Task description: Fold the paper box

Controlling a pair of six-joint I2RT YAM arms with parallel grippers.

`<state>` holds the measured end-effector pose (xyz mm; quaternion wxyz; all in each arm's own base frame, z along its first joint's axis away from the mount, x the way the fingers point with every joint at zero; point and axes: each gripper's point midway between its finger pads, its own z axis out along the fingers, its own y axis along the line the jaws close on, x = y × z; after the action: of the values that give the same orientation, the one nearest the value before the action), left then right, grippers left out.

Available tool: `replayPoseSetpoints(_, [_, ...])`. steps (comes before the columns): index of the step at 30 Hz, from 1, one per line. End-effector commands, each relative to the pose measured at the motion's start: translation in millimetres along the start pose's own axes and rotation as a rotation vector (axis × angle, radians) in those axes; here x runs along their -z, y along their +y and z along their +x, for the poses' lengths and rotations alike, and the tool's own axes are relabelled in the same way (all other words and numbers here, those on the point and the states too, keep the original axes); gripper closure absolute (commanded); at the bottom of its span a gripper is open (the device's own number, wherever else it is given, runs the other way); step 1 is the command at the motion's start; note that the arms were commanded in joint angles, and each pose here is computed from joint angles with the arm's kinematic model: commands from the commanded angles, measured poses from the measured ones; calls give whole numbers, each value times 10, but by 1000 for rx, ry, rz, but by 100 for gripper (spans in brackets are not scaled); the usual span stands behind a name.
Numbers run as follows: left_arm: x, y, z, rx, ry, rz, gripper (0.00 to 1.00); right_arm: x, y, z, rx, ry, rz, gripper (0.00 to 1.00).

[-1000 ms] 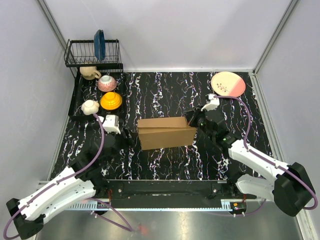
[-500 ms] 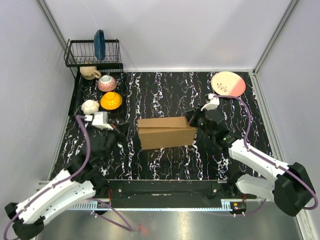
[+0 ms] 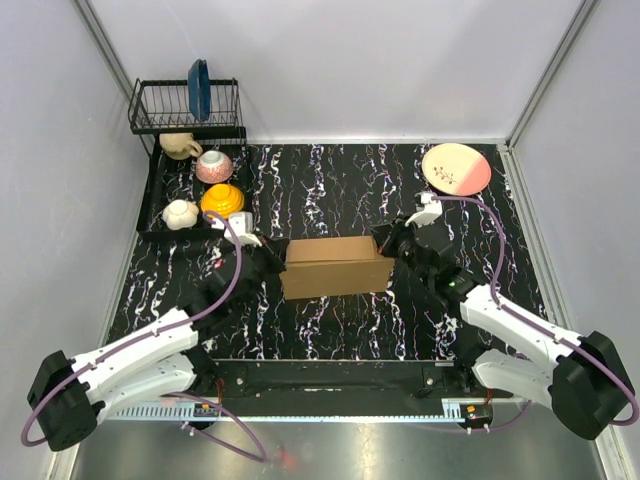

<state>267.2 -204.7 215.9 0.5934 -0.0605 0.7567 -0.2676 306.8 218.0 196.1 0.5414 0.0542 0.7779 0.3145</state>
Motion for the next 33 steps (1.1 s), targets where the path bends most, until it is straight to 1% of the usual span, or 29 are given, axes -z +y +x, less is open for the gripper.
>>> replayPoseSetpoints(1, [105,297,483,106,56,-28,100,222,-631,793,67,251,183,100])
replayPoseSetpoints(3, [147,383,609,151,65,-42,100,249,-678,855,66,262,191,100])
replayPoseSetpoints(5, [191,467,765,163,75,-42,100,261,-715,898,67,270,198,100])
replayPoseSetpoints(8, [199,597,907,139,93,-92,100,282,-784,985,64,286,214,100])
replayPoseSetpoints(11, [202,683,939,131,90,-126,100,311,-784,969,57,288,222,100])
replayPoseSetpoints(13, [206,679,850,128,63,-130,100,326,-656,739,50,232,201,100])
replayPoseSetpoints(14, [206,672,809,121,53,-131,100,375,-654,682,57,233,214,99])
replayPoseSetpoints(15, [211,709,786,91,48,-148,100,367,-551,477,56,185,205,96])
replayPoseSetpoints(16, [197,665,713,85,36,-144,100,409,-462,320,58,150,187,81])
replayPoseSetpoints(17, [194,666,691,73,34,-149,100,453,-456,254,77,152,200,73])
replayPoseSetpoints(18, [196,675,683,50,39,-156,100,464,-367,58,82,112,198,67])
replayPoseSetpoints(20, [177,648,651,35,39,-156,100,527,-371,-48,113,108,222,57])
replayPoseSetpoints(22, [169,651,687,19,56,-157,100,529,-333,-75,129,112,210,54])
replayPoseSetpoints(25, [176,652,759,18,76,-143,100,502,-389,171,141,193,197,56])
replayPoseSetpoints(27, [195,640,813,27,93,-127,100,544,-421,400,111,259,173,62])
replayPoseSetpoints(29, [231,655,882,27,109,-117,100,621,-474,608,74,303,157,64])
replayPoseSetpoints(30, [265,623,907,31,119,-99,100,668,-467,627,60,301,143,67])
replayPoseSetpoints(32, [320,616,964,28,138,-88,100,776,-538,771,37,344,154,71])
replayPoseSetpoints(33, [380,587,997,26,152,-74,100,834,-529,752,25,335,147,75])
